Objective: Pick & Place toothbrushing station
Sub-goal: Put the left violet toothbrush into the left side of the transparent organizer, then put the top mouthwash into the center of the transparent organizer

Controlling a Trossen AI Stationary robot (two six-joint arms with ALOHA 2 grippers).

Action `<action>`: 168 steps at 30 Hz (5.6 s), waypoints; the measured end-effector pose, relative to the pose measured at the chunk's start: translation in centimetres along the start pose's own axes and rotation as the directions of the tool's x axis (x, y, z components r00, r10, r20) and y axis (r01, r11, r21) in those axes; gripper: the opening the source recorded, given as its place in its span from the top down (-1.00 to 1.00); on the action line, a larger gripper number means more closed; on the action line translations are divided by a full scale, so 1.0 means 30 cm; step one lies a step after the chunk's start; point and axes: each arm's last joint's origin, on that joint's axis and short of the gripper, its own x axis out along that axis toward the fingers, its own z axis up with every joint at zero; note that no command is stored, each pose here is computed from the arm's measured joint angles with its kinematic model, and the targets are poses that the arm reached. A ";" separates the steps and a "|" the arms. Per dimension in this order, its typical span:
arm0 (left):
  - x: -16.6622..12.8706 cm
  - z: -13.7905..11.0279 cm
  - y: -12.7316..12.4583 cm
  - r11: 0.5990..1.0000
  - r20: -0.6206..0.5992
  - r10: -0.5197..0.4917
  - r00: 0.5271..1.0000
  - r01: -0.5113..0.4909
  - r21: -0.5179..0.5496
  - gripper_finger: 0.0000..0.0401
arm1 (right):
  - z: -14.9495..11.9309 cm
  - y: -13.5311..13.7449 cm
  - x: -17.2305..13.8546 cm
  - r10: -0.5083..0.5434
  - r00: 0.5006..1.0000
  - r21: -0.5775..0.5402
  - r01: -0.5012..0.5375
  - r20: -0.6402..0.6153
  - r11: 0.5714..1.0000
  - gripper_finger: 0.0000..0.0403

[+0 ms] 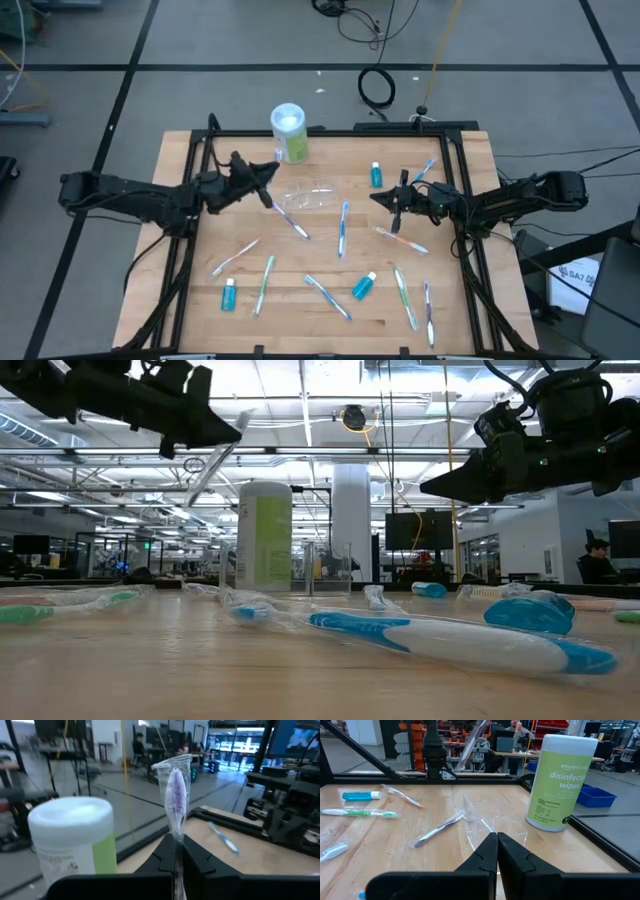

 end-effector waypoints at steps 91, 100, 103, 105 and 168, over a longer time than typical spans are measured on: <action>-0.039 -0.054 -0.091 0.997 -0.063 0.072 0.995 -0.069 0.036 0.36 | 0.021 -0.004 -0.001 -0.009 0.998 0.004 0.009 0.066 1.000 0.98; -0.040 -0.059 -0.090 0.996 -0.074 0.073 0.995 -0.069 0.047 0.36 | 0.024 -0.004 -0.001 -0.007 0.997 -0.082 0.013 0.075 0.997 0.98; -0.040 -0.059 -0.090 0.996 -0.075 0.073 0.995 -0.069 0.048 0.36 | 0.037 -0.014 -0.002 -0.078 0.991 -0.103 0.089 0.113 0.991 0.98; -0.040 -0.060 -0.090 0.996 -0.076 0.073 0.994 -0.069 0.048 0.36 | 0.052 -0.027 -0.006 -0.189 0.970 -0.047 0.198 0.151 0.979 0.98; -0.003 -0.073 -0.051 0.994 -0.133 -0.029 0.991 0.015 -0.109 0.36 | -0.038 -0.379 0.252 -0.477 0.591 0.168 0.724 -0.650 0.669 0.06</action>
